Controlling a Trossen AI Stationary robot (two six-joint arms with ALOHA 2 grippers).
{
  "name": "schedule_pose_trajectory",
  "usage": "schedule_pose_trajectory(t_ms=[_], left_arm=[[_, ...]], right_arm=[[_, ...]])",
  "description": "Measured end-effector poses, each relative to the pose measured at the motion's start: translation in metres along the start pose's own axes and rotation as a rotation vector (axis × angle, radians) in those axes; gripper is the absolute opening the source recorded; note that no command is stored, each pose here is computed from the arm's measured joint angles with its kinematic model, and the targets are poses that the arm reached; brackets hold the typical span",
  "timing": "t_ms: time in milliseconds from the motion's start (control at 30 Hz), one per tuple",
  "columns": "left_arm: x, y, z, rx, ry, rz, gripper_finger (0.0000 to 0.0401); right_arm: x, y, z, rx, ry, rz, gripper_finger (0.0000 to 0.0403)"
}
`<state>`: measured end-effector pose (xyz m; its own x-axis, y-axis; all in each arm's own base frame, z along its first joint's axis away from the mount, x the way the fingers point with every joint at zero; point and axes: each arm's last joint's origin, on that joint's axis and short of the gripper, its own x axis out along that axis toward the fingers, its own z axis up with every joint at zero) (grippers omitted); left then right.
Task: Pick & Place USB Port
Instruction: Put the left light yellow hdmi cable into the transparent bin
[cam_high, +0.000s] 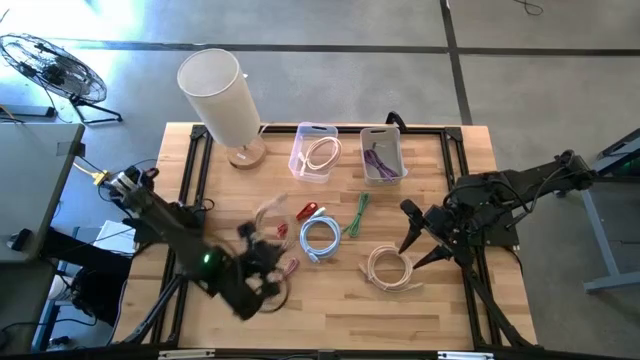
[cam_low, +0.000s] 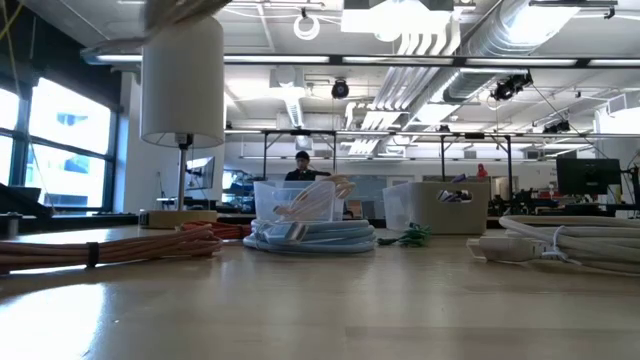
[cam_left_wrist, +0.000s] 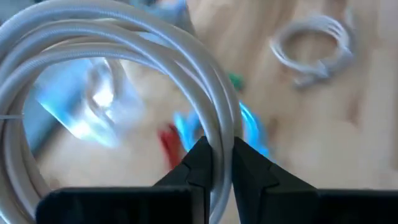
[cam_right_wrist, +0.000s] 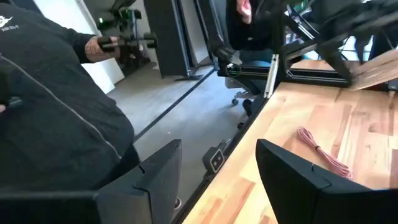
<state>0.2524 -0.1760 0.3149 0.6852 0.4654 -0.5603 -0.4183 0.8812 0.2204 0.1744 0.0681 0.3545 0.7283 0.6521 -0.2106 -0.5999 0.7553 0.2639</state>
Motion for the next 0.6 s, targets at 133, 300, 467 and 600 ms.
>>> schedule_pose_trajectory(t_ms=[133, 300, 467, 600], left_arm=[[0.018, 0.025, 0.04, 0.139, 0.004, 0.051, 0.0035], [0.06, 0.067, 0.064, 0.19, 0.116, 0.07, 0.0035], [0.104, 0.119, 0.081, 0.142, 0.197, 0.009, 0.0035], [0.136, 0.156, 0.094, 0.142, 0.109, -0.061, 0.0035]], right_arm=[[-0.005, 0.002, 0.001, -0.011, -0.016, 0.004, 0.0199], [-0.017, 0.008, 0.005, -0.037, -0.06, 0.004, 0.0199], [-0.03, 0.014, 0.008, -0.051, -0.11, -0.011, 0.0199], [-0.036, 0.015, 0.009, -0.024, -0.142, -0.062, 0.0199]])
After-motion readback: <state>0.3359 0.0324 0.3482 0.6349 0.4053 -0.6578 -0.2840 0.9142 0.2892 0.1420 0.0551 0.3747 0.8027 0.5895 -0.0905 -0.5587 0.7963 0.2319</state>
